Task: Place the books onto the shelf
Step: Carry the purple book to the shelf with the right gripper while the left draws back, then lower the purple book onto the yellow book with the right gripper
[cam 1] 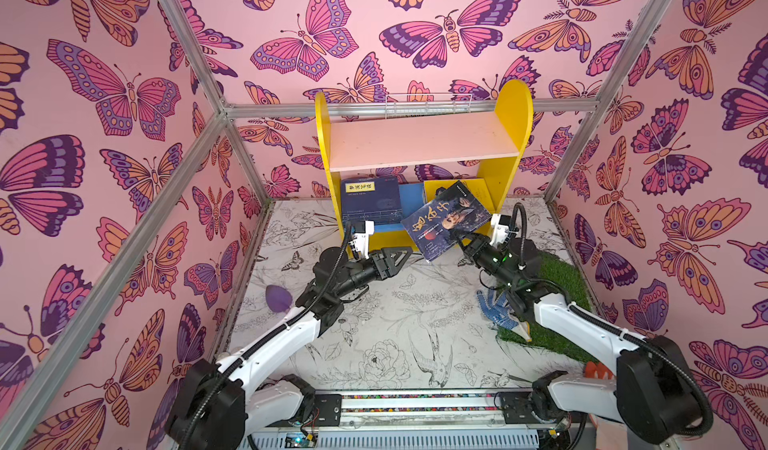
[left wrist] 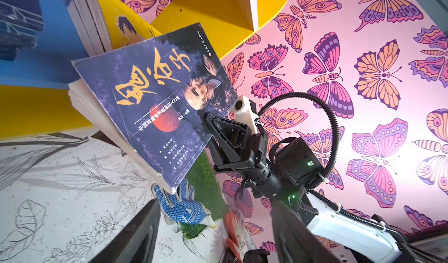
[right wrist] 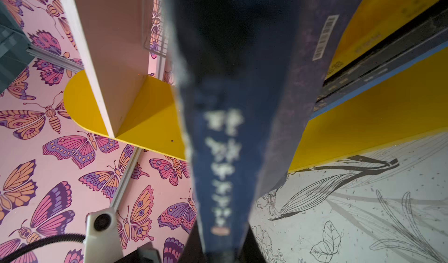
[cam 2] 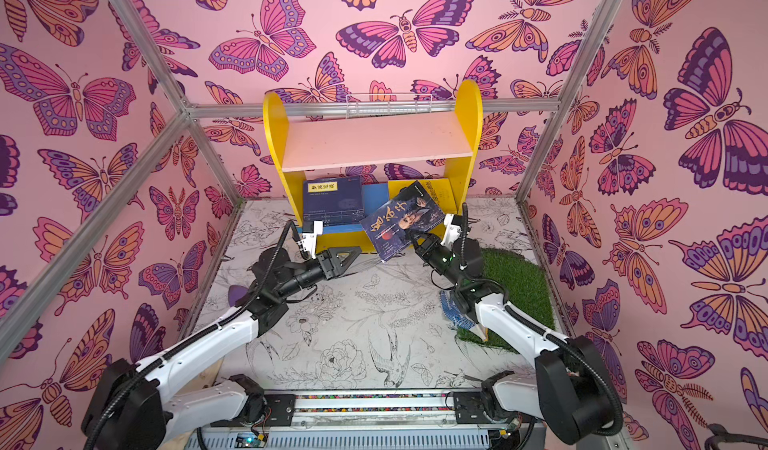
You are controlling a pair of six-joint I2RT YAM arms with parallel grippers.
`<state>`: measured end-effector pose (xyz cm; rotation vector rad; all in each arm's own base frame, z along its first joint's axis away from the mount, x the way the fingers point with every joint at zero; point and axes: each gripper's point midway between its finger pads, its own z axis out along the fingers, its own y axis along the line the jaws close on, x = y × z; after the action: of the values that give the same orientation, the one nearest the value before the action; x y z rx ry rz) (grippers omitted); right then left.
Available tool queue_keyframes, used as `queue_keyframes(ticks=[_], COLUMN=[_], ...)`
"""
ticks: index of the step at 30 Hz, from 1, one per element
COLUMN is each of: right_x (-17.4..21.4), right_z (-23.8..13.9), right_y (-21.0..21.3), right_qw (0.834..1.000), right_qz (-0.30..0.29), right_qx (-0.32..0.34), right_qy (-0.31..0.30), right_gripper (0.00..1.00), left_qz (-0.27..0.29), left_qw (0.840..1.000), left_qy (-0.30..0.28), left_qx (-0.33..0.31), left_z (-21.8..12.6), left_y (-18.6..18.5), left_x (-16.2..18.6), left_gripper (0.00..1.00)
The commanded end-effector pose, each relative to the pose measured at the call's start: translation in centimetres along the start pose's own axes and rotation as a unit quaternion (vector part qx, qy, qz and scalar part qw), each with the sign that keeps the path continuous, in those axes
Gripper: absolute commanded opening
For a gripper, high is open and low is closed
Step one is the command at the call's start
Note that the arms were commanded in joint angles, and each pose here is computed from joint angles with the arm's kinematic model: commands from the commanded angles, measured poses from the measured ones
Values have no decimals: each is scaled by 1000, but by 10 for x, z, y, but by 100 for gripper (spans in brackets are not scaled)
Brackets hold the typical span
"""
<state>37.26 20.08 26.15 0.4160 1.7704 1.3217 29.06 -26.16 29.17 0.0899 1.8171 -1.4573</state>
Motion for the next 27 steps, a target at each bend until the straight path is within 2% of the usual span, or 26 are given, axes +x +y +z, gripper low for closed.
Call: queue_keyframes(ticks=[1,6,14,20,27], right_x=[-46,-60,-63,-74,-93], right_z=[2,10,5,10,36], right_y=[66,78,97,99,88], right_qw=[992,987,984,985,983], right_qz=[-23,-3,5,-7,-11], right_qx=[-103,-140,-162,-147,-146], right_qy=[-66,-74,-69,-86,-111], right_gripper=[0,0,0,0,0], left_qz=[8,4,3,1,-4], left_qw=[998,997,997,997,997], left_qy=[16,26,35,39,41], left_qx=[-54,-66,-67,-68,-71], left_z=[-7,-12,-11,-7,-8], left_y=[28,37,39,41,44], left_x=[15,24,28,28,30], left_gripper=[74,73,70,70,69])
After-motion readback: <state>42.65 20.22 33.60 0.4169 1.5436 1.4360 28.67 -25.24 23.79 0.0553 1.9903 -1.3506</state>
